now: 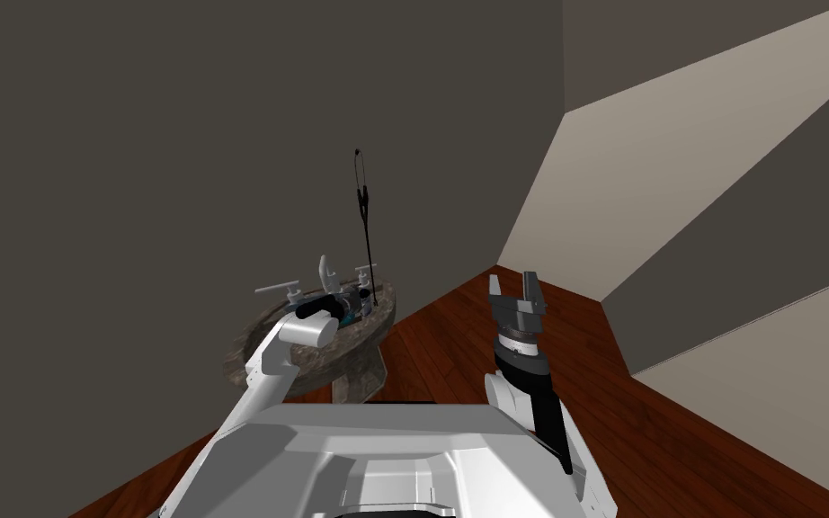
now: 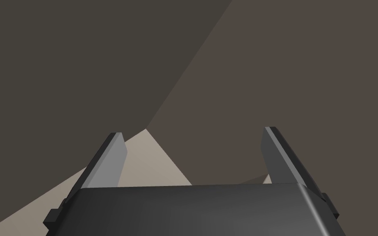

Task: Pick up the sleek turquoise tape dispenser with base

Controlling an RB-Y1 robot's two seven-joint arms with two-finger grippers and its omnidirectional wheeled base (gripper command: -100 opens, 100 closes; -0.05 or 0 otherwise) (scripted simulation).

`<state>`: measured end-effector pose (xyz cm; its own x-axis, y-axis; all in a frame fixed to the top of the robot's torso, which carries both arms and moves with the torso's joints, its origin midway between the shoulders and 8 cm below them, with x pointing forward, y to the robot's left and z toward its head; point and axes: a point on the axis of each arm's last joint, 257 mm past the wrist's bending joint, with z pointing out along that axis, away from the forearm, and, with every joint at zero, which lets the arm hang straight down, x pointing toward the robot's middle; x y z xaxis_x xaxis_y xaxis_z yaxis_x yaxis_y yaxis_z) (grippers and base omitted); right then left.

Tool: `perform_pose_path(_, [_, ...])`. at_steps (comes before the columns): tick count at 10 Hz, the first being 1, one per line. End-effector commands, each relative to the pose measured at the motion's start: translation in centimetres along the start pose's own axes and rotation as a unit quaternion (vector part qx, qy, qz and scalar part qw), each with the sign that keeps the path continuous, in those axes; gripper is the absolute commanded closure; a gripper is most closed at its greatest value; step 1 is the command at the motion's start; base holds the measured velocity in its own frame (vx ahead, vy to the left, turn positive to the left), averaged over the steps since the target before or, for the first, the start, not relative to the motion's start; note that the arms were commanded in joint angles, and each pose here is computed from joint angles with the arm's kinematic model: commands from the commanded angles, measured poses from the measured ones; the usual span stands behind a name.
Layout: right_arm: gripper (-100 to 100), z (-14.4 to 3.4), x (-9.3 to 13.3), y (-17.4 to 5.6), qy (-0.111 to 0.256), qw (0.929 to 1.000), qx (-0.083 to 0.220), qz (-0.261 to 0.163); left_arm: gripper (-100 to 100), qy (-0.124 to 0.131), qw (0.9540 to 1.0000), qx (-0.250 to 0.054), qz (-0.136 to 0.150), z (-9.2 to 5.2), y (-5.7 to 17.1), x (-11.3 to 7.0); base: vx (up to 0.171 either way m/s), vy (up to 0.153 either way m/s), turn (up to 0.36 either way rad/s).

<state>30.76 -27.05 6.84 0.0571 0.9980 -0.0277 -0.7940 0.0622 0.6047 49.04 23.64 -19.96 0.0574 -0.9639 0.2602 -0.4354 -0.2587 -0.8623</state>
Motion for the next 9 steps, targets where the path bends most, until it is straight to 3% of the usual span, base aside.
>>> perform_pose_path(1, [0, 0.0, 0.0, 0.0, 0.000, 1.0000, 0.000, 0.000, -100, -0.005, 0.9999, -0.013, 0.000, 0.0, 0.6, -0.4, 0.005, -0.002, 0.000])
perform_pose_path(6, [0, 0.0, 0.0, 0.0, 0.000, 1.0000, 0.000, 0.000, -100, -0.030, 0.9975, -0.064, 0.002, 0.3, 2.3, -1.6, 0.013, -0.003, 0.006])
perform_pose_path(9, [0, 0.0, 0.0, 0.0, 0.000, 1.0000, 0.000, 0.000, -100, -0.051, 0.9938, -0.099, 0.005, 0.5, 3.2, -2.8, 0.017, -0.002, 0.009])
